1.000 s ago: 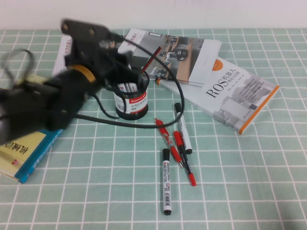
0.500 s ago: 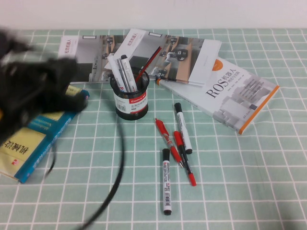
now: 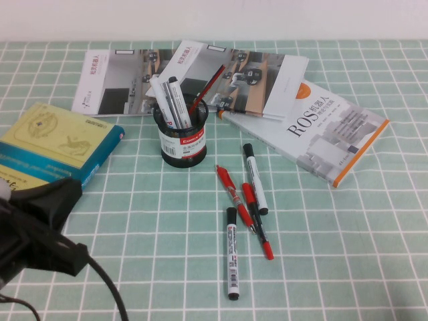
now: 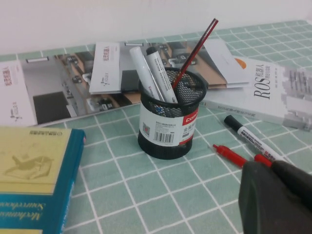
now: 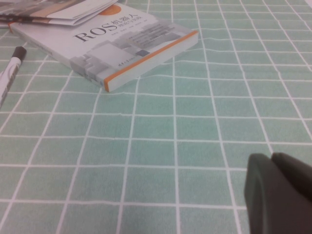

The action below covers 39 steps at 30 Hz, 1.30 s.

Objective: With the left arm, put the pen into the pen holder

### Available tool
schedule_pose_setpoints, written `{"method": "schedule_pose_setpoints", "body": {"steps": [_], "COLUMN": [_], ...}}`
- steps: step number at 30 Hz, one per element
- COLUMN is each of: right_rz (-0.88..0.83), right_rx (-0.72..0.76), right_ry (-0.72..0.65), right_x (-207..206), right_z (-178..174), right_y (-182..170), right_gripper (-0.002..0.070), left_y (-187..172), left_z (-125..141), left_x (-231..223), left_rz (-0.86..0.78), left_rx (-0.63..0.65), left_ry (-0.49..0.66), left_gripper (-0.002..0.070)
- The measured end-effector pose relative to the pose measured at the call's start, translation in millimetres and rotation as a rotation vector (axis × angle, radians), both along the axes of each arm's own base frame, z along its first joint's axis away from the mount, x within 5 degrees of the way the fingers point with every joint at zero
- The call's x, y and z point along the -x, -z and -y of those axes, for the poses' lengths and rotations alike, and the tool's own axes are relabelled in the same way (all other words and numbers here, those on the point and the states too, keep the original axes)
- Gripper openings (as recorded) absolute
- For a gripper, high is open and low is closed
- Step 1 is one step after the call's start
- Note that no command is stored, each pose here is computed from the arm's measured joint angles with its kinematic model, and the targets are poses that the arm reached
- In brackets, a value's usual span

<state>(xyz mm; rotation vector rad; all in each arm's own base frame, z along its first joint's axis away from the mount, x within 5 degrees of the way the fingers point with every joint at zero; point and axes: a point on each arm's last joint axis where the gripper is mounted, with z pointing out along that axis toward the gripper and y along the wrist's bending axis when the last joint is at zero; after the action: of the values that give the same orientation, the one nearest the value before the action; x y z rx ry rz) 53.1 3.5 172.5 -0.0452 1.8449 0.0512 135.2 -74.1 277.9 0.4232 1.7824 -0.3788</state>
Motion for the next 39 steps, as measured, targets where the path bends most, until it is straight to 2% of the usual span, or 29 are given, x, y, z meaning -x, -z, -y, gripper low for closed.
{"method": "schedule_pose_setpoints", "body": {"steps": [8,14,22,31,39], "right_rz": [0.0,0.0,0.0,-0.001,-0.001], "right_rx": [0.0,0.0,0.0,0.0,0.0], "right_ry": [0.0,0.0,0.0,0.0,0.0], "right_x": [0,0,0,0,0], "right_z": [0,0,0,0,0], "right_y": [0,0,0,0,0], "right_gripper": [-0.002,-0.002,-0.002,-0.002,-0.002], "left_y": [3,9,52,84,98], "left_z": [-7,-38,-62,-63,-63], "left_x": [6,40,79,80,81], "left_rz": [0.031,0.171,0.293,0.175,0.043], "left_rx": [-0.039,0.008,0.036,0.027,0.003], "left_ry": [-0.012,-0.13,-0.287,-0.295,-0.294], "left_gripper": [0.0,0.0,0.0,0.0,0.0]}}
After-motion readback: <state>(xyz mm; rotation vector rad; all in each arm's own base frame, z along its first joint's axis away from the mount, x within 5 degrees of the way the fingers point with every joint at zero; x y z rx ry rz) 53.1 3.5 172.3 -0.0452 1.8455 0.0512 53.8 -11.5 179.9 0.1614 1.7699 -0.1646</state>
